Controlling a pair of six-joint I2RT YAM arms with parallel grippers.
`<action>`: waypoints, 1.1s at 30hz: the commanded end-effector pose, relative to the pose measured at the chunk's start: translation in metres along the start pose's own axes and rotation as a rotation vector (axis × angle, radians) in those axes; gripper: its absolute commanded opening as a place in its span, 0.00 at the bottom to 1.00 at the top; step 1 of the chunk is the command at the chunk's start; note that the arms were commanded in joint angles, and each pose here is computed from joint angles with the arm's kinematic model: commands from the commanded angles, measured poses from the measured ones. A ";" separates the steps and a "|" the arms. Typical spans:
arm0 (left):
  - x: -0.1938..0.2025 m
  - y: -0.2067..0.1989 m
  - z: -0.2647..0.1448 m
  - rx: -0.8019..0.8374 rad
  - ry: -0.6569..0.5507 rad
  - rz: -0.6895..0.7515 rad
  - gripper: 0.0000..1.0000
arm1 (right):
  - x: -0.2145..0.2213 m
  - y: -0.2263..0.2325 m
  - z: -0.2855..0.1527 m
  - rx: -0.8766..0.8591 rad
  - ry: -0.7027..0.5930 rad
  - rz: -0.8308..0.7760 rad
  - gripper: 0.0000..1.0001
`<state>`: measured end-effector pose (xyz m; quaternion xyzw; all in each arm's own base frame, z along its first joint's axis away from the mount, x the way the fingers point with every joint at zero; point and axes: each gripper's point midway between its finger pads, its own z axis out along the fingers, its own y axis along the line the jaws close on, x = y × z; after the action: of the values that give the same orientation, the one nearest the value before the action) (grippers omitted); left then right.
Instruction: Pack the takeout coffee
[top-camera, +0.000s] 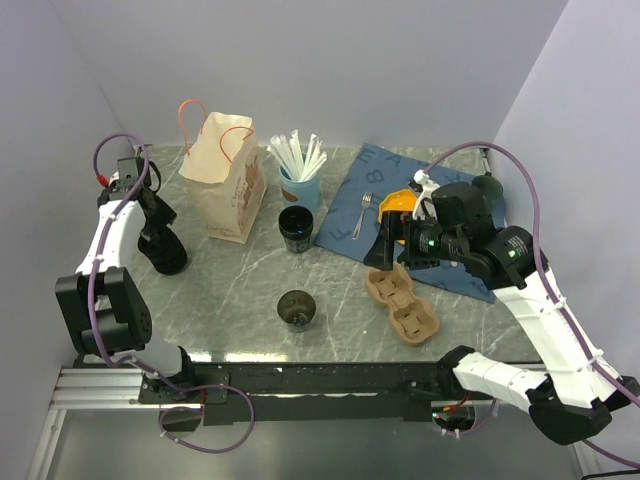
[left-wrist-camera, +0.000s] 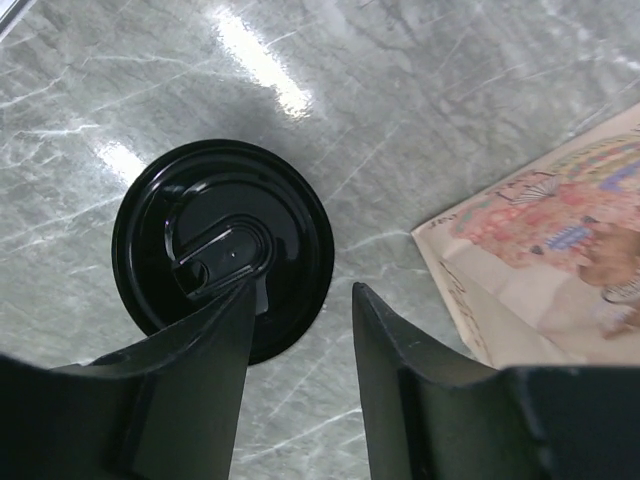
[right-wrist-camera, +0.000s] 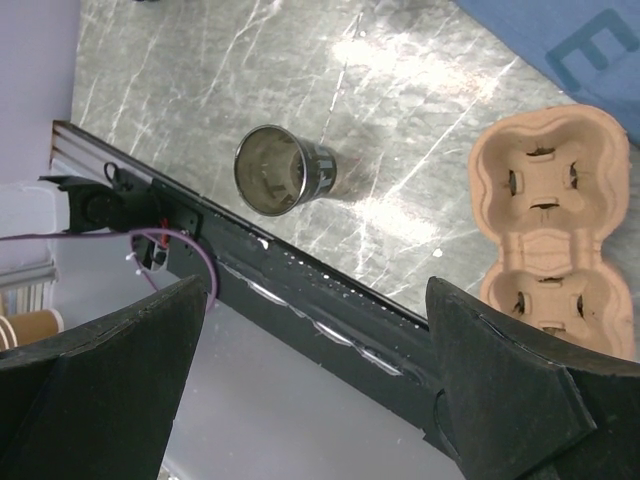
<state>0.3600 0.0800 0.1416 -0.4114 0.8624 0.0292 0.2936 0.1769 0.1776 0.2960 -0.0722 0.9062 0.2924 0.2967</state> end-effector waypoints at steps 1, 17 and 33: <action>-0.023 -0.007 -0.004 0.008 -0.064 0.035 0.47 | -0.008 -0.002 -0.001 0.015 -0.041 -0.013 0.98; -0.020 0.001 0.006 -0.031 -0.056 0.073 0.40 | -0.015 -0.003 0.002 0.031 -0.048 -0.018 0.97; -0.030 0.000 0.000 -0.046 -0.068 0.110 0.19 | -0.015 -0.006 0.000 0.042 -0.062 -0.021 0.97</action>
<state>0.3647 0.0914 0.1334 -0.3733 0.8812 0.0647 0.2826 0.1862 0.1736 0.2896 -0.0639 0.9127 0.2689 0.3009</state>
